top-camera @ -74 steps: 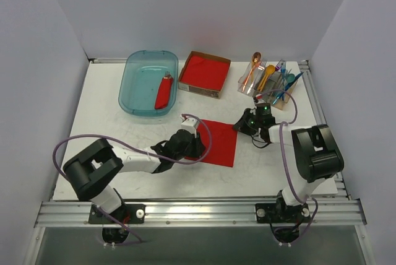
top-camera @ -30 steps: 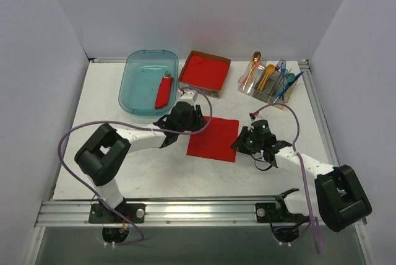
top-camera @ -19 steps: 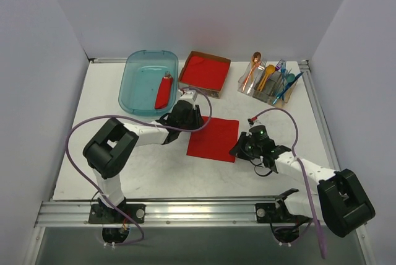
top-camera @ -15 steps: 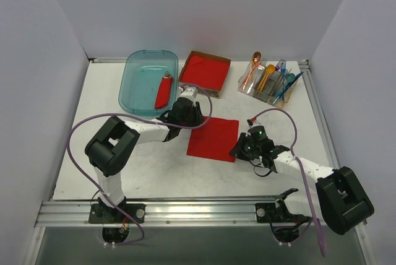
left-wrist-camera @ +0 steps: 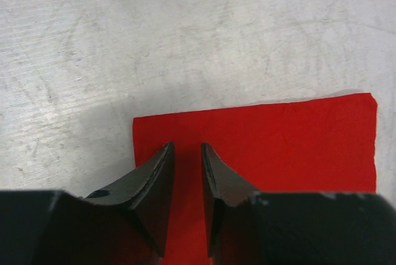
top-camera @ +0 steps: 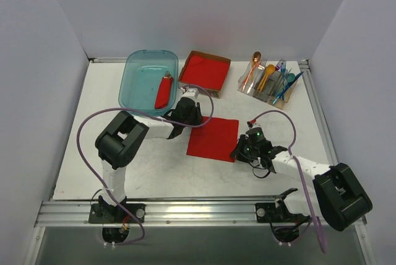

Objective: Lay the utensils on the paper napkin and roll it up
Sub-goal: Adjust the napkin at the center of the board, then pick up the utensils from the container.

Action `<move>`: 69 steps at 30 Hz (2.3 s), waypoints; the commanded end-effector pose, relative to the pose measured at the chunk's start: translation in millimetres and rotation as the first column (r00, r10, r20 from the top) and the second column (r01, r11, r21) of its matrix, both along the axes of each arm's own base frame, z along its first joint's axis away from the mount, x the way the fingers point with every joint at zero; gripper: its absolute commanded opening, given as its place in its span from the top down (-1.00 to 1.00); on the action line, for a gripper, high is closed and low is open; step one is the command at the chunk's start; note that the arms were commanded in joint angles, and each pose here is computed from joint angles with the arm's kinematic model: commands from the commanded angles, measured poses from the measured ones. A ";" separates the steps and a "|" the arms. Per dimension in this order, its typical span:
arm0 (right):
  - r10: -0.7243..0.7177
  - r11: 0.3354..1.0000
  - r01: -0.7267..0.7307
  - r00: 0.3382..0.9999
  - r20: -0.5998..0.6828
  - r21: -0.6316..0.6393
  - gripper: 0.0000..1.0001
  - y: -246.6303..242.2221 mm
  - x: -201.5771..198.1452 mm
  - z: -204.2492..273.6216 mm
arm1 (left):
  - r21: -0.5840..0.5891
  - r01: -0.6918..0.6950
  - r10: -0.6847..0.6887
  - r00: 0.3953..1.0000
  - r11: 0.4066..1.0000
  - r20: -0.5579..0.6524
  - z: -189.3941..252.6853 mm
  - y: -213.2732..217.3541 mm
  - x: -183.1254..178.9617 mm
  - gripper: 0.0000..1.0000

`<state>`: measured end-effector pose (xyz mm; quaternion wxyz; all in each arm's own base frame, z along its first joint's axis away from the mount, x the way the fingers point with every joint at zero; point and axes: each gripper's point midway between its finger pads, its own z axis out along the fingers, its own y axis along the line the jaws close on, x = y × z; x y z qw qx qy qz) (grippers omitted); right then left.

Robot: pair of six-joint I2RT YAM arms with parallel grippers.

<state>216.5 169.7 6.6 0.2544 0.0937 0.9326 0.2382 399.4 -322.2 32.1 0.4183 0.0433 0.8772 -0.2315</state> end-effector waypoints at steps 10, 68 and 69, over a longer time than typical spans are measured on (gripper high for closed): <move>-0.023 0.997 0.018 0.997 -0.073 -0.072 1.00 -9.2 -20.3 -13.1 | -0.004 -0.082 0.082 0.996 0.997 0.026 -1.5 13.1 35.5 0.37; -0.496 0.790 0.609 0.701 0.512 -0.069 0.58 -185.9 264.6 227.1 | -0.120 -0.091 0.110 0.979 0.989 0.170 178.7 116.7 -91.6 -0.88; -0.494 0.784 0.615 0.700 0.515 -0.085 0.58 -189.3 269.0 225.2 | -0.112 -0.094 0.111 0.980 0.989 0.164 174.1 117.8 -92.0 -0.87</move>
